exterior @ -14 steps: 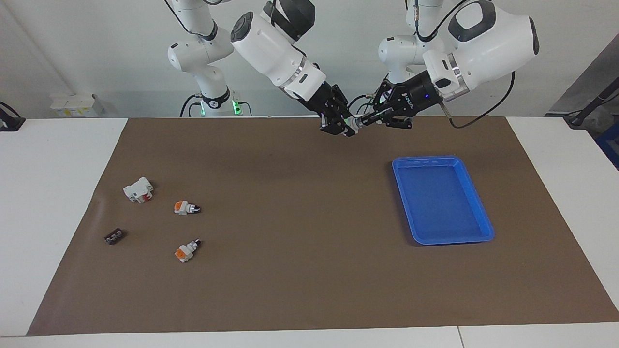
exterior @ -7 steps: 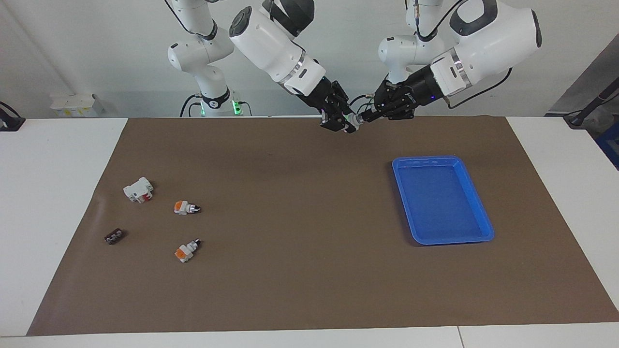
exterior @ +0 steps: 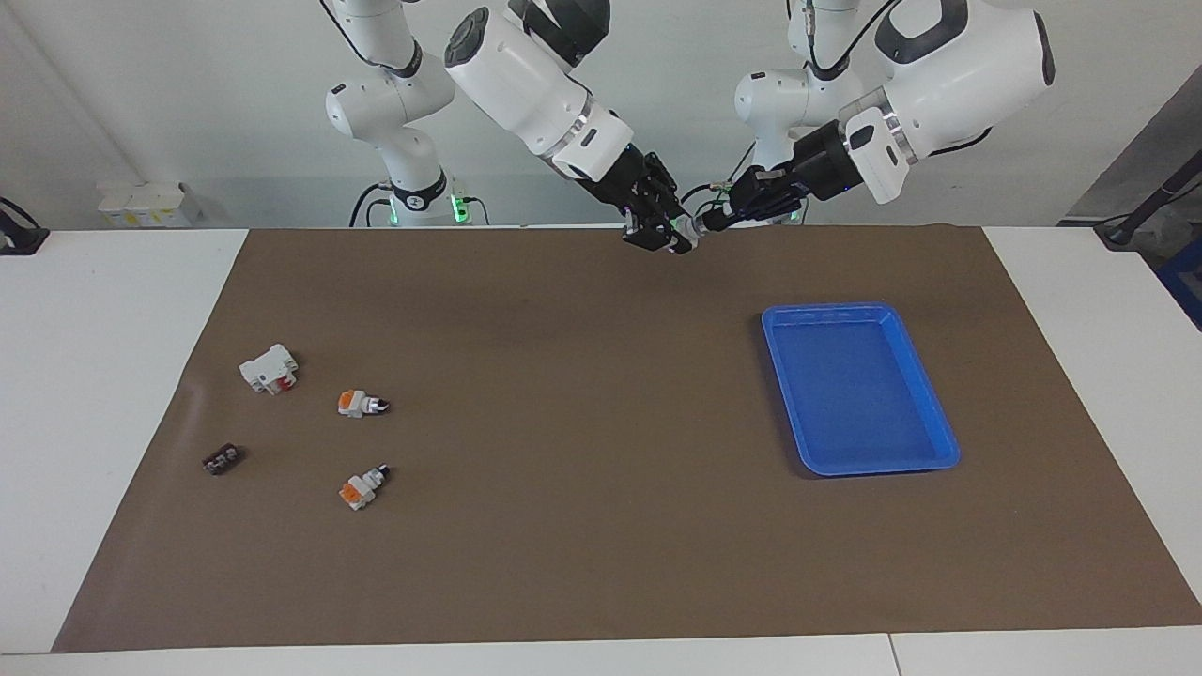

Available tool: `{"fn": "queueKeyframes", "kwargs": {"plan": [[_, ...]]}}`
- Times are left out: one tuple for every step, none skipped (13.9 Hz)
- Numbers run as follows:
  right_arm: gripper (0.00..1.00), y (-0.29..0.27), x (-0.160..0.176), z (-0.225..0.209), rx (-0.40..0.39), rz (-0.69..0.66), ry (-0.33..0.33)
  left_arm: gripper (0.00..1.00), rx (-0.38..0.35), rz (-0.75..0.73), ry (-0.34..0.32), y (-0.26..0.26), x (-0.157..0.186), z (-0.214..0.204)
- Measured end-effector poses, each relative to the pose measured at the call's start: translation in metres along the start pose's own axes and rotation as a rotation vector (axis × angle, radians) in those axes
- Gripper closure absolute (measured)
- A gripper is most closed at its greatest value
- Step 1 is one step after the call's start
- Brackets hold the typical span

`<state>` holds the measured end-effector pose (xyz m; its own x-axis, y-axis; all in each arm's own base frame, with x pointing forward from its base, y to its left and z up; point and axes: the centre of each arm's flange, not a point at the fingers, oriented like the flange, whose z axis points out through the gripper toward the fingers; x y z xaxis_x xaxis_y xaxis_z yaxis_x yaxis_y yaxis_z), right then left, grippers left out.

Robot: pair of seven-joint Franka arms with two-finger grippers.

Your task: Turn and place switch with both arms

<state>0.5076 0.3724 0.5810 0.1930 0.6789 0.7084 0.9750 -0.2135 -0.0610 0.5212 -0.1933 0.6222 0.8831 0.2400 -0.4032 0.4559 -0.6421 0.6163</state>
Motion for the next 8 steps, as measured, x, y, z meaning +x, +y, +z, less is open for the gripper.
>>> {"fn": "queueKeyframes", "kwargs": {"plan": [[0.59,0.0,-0.0001,-0.0003,0.001,0.0,0.0,0.89,0.002,-0.06,0.001,0.0003,-0.0005,0.0001],[0.59,0.0,-0.0001,-0.0008,0.001,0.0,-0.001,0.89,0.003,-0.117,0.002,0.0007,-0.0011,0.0002],[0.59,0.0,0.0,-0.0013,0.001,0.0,0.0,0.89,0.006,-0.167,0.004,0.0013,-0.0018,0.0],[0.59,-0.0001,0.0002,-0.0019,0.001,0.0,0.0,0.89,0.008,-0.215,0.008,0.0021,-0.0026,-0.0003],[0.59,-0.0001,0.0004,-0.0023,0.0,0.0,0.001,0.89,0.009,-0.261,0.01,0.0026,-0.0033,-0.0006],[0.59,-0.0001,0.0005,-0.0026,0.0,-0.001,0.001,0.89,0.011,-0.298,0.013,0.0031,-0.0038,-0.0007],[0.59,-0.0001,0.0005,-0.0029,0.0,-0.001,0.001,0.89,0.012,-0.33,0.015,0.0037,-0.0043,-0.0008],[0.59,0.0,0.0002,-0.0032,0.001,0.0,0.0,0.89,0.015,-0.366,0.017,0.0045,-0.0051,-0.0003]]}}
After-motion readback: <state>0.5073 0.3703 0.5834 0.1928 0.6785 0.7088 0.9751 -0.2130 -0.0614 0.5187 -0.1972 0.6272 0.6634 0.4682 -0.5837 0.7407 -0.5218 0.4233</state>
